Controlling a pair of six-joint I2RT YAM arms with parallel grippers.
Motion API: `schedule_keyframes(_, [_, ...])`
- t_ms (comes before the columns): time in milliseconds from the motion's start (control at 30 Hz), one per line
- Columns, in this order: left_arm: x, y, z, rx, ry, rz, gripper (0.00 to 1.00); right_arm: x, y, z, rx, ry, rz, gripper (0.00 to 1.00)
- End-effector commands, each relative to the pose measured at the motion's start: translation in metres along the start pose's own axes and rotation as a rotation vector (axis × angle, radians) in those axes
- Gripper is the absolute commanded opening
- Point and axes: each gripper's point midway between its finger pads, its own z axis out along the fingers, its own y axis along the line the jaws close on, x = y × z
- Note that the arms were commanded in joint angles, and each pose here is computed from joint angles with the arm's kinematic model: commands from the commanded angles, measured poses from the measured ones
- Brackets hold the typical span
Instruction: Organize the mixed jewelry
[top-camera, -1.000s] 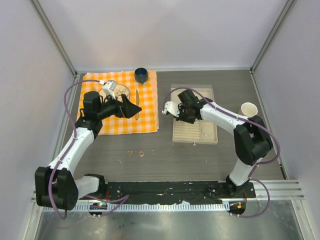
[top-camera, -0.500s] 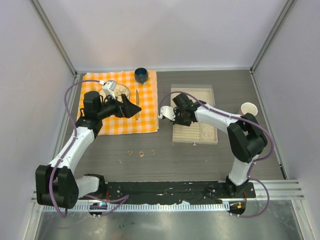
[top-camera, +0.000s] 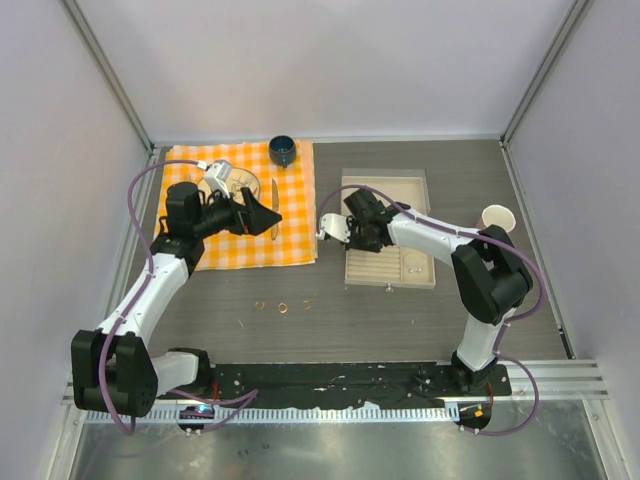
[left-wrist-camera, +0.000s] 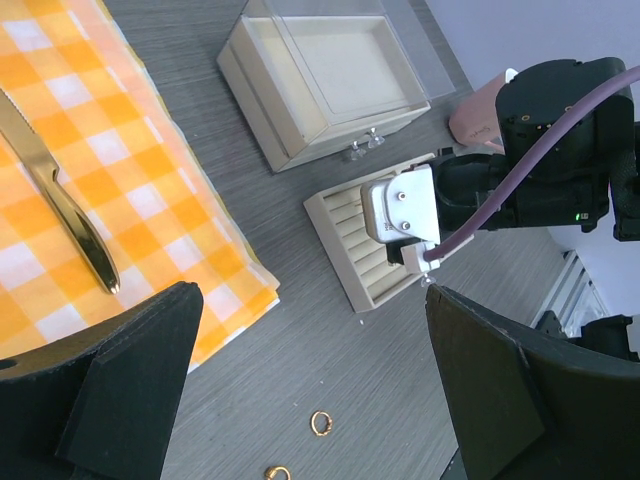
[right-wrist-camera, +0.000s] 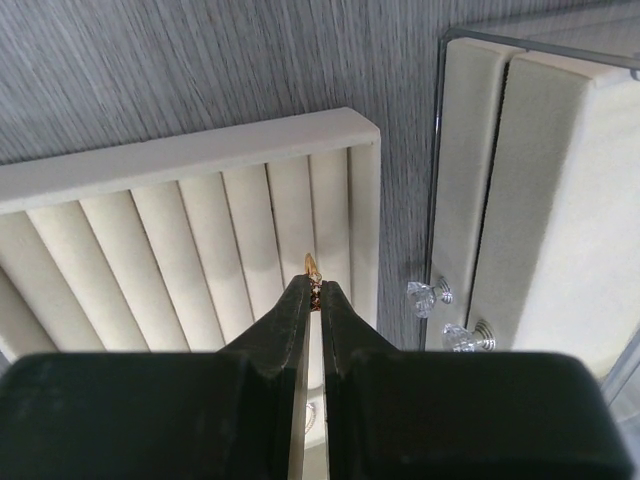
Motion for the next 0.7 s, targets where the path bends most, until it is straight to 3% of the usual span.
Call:
schedule_keyframes(0, [-0.0201,-0.0085,-0.0013,0.032,-0.046,0.043,1.00,-0.0061,-0.0015,0.0025,0.017,-0.013,-0.025,0.01])
schedule_keyframes(667, [-0.0190,-0.0061,-0.0008,0.033,-0.043,0.031,1.00,-0.0068,0.0064,0.0108,-0.001,-0.016,-0.034,0.01])
